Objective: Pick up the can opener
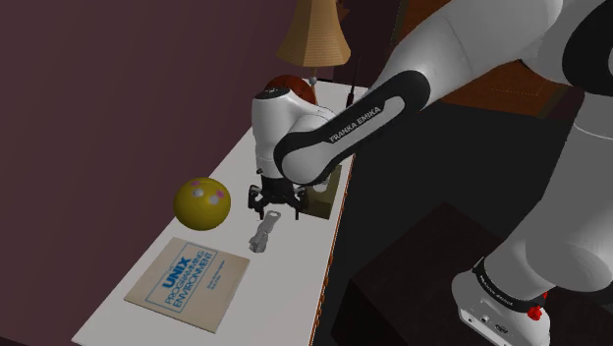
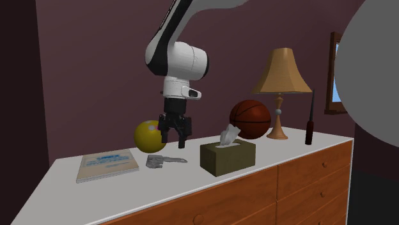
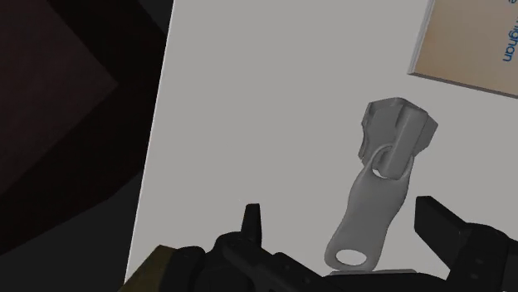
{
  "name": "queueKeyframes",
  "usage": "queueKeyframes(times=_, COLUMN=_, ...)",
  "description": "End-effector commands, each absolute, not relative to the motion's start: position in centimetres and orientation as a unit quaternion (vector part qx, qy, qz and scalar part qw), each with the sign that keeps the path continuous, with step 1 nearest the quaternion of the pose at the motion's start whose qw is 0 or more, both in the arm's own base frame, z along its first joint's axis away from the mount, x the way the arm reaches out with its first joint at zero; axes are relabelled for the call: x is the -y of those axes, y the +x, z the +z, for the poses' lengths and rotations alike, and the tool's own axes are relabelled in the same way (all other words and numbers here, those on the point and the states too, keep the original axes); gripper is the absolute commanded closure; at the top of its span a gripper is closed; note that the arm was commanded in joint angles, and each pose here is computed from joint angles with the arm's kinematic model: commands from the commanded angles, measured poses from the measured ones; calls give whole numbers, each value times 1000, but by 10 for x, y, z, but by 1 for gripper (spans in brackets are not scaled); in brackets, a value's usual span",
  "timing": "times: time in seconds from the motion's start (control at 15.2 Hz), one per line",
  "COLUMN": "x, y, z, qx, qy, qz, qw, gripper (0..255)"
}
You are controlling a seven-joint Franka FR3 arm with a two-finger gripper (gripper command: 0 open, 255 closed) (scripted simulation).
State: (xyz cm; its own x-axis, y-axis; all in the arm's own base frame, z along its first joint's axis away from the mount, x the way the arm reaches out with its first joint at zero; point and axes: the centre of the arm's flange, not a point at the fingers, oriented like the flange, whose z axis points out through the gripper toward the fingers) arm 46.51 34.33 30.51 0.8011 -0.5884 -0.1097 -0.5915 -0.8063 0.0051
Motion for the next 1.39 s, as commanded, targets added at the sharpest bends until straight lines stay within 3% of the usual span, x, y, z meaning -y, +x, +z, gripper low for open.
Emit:
queueKeyframes(times=0.0, x=-359, y=481, z=292, qx=-329, qy=-943, qz=53, qw=19, gripper=0)
queueKeyframes(times=0.73, x=-372, y=495, z=242, qx=-343, qy=-938, qz=52, qw=24, gripper=0)
queueKeyframes(times=0.79, x=-372, y=495, z=240, qx=-343, qy=-938, qz=52, qw=24, gripper=255)
queueKeyframes(times=1.32, x=-372, y=495, z=240, qx=-343, qy=-938, qz=52, qw=24, gripper=255)
